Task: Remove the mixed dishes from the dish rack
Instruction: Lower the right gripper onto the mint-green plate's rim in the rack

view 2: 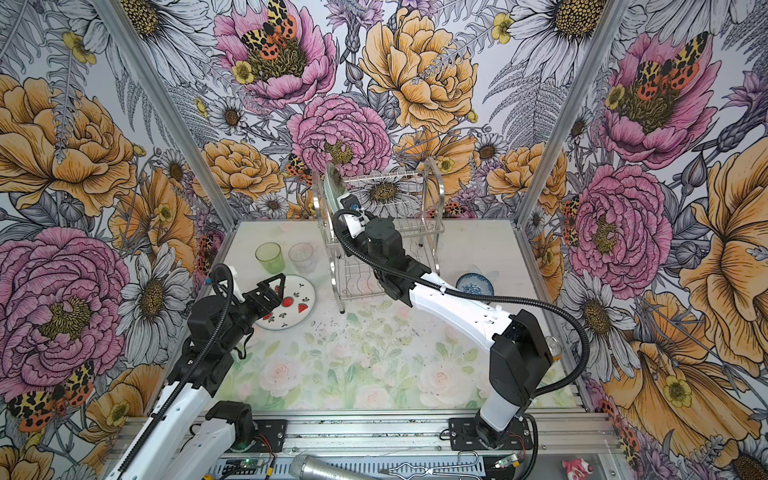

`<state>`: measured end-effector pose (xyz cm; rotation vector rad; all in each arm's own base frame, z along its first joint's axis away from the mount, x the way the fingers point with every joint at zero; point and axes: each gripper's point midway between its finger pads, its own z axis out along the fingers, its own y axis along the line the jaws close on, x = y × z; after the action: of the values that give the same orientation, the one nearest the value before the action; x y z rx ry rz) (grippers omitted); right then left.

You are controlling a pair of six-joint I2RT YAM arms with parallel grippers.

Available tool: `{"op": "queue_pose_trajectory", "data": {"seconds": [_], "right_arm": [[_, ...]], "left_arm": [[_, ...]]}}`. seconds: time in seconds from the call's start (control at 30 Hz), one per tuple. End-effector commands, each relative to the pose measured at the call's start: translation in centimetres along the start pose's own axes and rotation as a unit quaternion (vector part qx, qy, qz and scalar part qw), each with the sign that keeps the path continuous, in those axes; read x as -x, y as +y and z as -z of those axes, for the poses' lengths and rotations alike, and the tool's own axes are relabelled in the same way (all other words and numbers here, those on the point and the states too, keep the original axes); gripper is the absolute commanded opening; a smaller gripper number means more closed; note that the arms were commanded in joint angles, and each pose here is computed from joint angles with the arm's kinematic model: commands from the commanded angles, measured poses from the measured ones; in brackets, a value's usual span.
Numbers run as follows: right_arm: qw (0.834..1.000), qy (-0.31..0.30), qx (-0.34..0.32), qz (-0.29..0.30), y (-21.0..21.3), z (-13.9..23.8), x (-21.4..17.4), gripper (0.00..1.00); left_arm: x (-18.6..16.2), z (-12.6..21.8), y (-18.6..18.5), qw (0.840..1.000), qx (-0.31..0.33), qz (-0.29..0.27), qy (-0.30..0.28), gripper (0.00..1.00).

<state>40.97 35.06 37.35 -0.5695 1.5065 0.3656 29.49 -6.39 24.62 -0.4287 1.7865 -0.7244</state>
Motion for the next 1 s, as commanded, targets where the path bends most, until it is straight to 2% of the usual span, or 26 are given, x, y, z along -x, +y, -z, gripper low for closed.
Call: {"op": "queue_pose_trajectory", "data": {"seconds": [0.0,0.3,0.43,0.53,0.67,0.87,0.97], "right_arm": [[1.000,-0.019,0.004,-0.003,-0.3,-0.3,1.6,0.49],[1.000,-0.016,0.003,-0.003,-0.7,-0.9,1.3,0.31],[1.000,-0.018,0.003,-0.001,-0.9,-1.2,1.3,0.31],[1.000,-0.018,0.004,-0.001,-0.8,-1.4,1.3,0.26],[1.000,-0.019,0.005,0.001,-0.8,-1.5,1.4,0.29],[1.000,-0.017,0.001,0.011,-0.8,-1.9,1.1,0.29],[1.000,-0.016,0.000,0.018,-0.8,-2.2,0.9,0.22]], "left_arm": [[0.0,0.1,-0.3,1.000,-0.010,0.001,-0.006,0.99],[-0.1,-0.2,-0.1,1.000,-0.008,0.003,-0.001,0.99],[-0.1,-0.1,0.0,1.000,-0.004,0.004,-0.001,0.99],[-0.1,-0.1,0.1,1.000,-0.002,0.003,-0.003,0.99],[0.0,0.0,0.2,1.000,0.000,0.004,-0.003,0.99],[-0.1,-0.2,0.3,1.000,0.003,0.004,-0.001,0.99],[-0.2,-0.3,0.3,1.000,0.004,0.005,0.001,0.99]]}}
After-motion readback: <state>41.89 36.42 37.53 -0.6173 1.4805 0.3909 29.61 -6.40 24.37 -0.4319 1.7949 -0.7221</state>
